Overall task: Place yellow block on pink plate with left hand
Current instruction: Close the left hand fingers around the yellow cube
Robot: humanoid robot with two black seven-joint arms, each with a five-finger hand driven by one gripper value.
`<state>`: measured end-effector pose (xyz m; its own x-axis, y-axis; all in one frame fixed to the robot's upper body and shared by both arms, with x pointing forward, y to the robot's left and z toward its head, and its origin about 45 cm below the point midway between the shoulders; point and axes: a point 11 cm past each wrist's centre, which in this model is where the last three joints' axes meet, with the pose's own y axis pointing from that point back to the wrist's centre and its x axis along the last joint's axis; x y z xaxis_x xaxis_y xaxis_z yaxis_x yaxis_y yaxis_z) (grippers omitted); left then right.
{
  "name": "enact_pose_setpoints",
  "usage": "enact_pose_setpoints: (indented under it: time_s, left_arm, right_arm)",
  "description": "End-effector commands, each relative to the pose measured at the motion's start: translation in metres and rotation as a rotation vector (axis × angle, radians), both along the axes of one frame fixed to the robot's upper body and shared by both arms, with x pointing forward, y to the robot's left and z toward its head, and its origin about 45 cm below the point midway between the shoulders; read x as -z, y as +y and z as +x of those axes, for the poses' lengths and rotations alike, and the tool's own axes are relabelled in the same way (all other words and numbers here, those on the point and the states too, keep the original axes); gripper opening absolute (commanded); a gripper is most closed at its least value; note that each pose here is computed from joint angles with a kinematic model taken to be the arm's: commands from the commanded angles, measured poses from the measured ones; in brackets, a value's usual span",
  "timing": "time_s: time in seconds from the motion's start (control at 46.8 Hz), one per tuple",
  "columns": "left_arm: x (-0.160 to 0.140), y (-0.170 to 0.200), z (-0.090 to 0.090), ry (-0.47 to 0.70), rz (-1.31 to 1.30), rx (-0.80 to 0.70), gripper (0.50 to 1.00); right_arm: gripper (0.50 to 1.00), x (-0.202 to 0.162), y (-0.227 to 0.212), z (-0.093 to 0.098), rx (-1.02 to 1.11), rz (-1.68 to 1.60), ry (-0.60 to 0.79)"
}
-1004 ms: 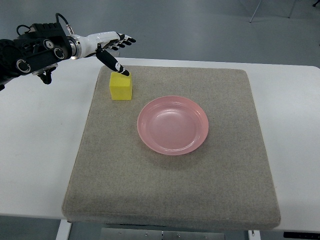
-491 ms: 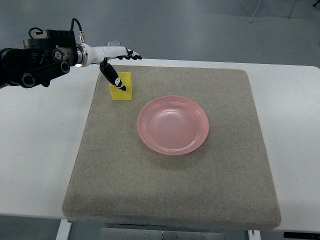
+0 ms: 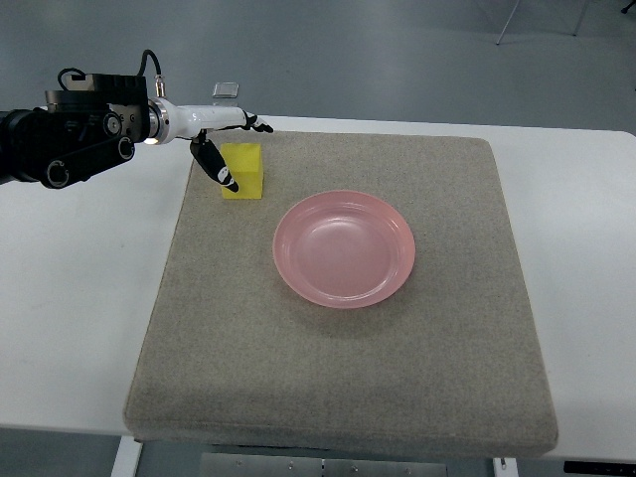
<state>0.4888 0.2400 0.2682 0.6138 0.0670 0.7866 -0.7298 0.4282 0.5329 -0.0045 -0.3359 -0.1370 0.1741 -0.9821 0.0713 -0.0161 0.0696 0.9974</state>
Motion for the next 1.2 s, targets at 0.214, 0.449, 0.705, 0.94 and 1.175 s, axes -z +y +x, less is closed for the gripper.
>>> enact_pose_setpoints:
  time_s: [0.214, 0.449, 0.705, 0.94, 1.175]
  left_arm:
    - [0.007, 0.003, -0.002, 0.011, -0.002, -0.001, 0.973]
    - [0.009, 0.014, 0.002, 0.002, 0.011, -0.034, 0.936]
    - [0.013, 0.010, 0.001, 0.009, 0.004, -0.030, 0.844]
    - [0.017, 0.004, 0.000, 0.017, -0.001, -0.020, 0.705]
    - [0.014, 0.010, 0.004, 0.004, 0.004, -0.040, 0.585]
  right_arm:
    - [0.924, 0.000, 0.000, 0.000, 0.000, 0.000, 0.000]
    - [0.924, 0.000, 0.000, 0.000, 0.000, 0.000, 0.000]
    - [0.924, 0.000, 0.000, 0.000, 0.000, 0.000, 0.000]
    - [0.924, 0.000, 0.000, 0.000, 0.000, 0.000, 0.000]
    - [0.924, 0.000, 0.000, 0.000, 0.000, 0.000, 0.000]
